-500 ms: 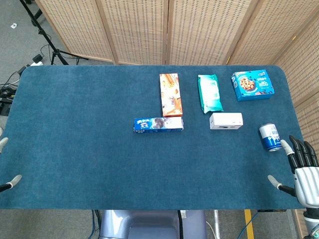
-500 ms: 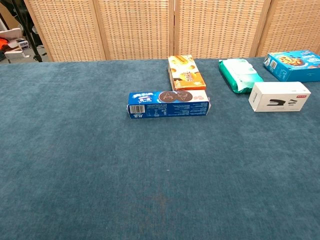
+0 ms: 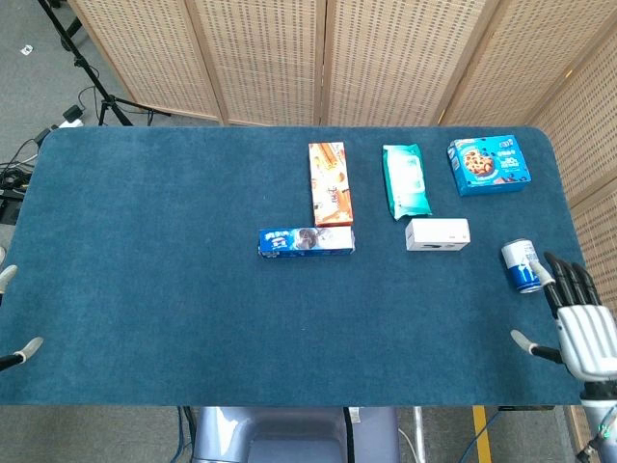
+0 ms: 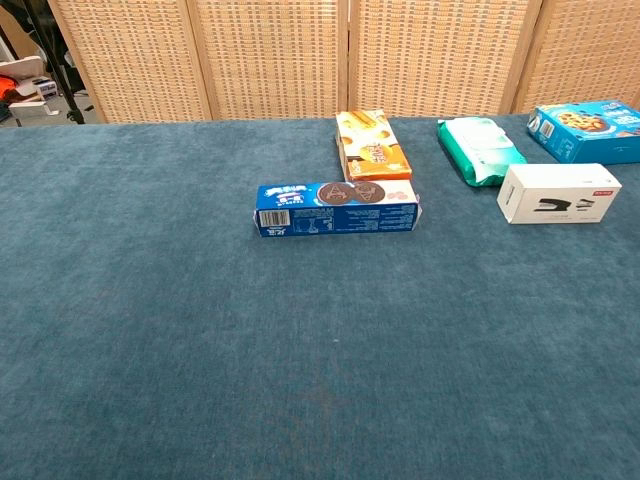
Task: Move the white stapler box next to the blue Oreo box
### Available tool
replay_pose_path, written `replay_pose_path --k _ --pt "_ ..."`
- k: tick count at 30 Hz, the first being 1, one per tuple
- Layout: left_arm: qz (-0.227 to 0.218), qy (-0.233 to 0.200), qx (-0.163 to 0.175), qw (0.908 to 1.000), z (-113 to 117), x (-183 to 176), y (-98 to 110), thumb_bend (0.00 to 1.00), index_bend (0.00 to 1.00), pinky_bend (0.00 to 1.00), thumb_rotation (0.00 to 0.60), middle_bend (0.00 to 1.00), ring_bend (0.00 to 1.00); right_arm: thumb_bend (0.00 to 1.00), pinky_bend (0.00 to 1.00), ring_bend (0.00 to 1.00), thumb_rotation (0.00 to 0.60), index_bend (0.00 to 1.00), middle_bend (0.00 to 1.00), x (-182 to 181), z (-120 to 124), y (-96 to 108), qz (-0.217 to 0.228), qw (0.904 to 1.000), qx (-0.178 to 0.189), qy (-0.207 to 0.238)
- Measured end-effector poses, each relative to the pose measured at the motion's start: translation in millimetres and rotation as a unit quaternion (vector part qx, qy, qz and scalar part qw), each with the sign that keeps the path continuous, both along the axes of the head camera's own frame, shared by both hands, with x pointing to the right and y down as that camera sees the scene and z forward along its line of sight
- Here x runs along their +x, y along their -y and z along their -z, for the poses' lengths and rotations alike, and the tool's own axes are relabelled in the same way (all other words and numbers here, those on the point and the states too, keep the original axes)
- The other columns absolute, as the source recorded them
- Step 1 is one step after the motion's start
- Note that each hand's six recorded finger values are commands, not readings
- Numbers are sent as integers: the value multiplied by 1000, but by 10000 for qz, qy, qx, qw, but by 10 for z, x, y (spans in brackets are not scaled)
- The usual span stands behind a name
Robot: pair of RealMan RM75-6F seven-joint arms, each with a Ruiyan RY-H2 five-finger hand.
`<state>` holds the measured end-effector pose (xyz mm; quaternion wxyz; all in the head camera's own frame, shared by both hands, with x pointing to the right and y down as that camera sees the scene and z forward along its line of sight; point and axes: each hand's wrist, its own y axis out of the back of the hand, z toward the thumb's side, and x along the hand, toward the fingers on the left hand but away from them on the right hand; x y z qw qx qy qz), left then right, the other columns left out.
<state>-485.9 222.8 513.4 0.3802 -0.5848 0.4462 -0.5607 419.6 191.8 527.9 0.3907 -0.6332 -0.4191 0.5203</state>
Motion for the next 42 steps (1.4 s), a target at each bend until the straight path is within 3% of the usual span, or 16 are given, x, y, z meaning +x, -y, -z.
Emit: replay_pose_path --k 10,15,19,28,34,36,40,42 --pt "97 174 -155 9997 -138 -5 84 0 0 0 600 0 0 0 0 0 600 14 0 -381 -514 839 726 9941 -811 5" --pt "209 257 -216 9992 -202 -47 134 0 0 0 600 0 0 0 0 0 600 25 10 -559 -857 1130 802 9880 -1315 -89" --pt "260 304 -272 9988 -251 -68 171 0 0 0 600 0 0 0 0 0 600 44 31 -679 -1120 1370 809 9854 -1470 -294" --pt "338 390 -394 9979 -353 -97 240 0 0 0 600 0 0 0 24 11 600 124 131 -700 -1571 1526 713 9806 -1665 -747" --pt "372 437 -478 9972 -418 -101 274 0 0 0 600 0 0 0 89 122 600 211 249 -670 -1841 1555 628 9781 -1724 -983" --pt "382 451 -506 9970 -435 -103 281 0 0 0 600 0 0 3 121 192 600 275 333 -662 -1898 1562 620 9779 -1706 -1041" --pt "393 463 -529 9968 -454 -102 292 0 0 0 600 0 0 136 207 379 600 464 534 -684 -2011 1563 591 9791 -1646 -1039" --pt "400 464 -535 9967 -460 -102 296 0 0 0 600 0 0 223 229 412 600 507 570 -698 -2026 1572 581 9810 -1561 -996"
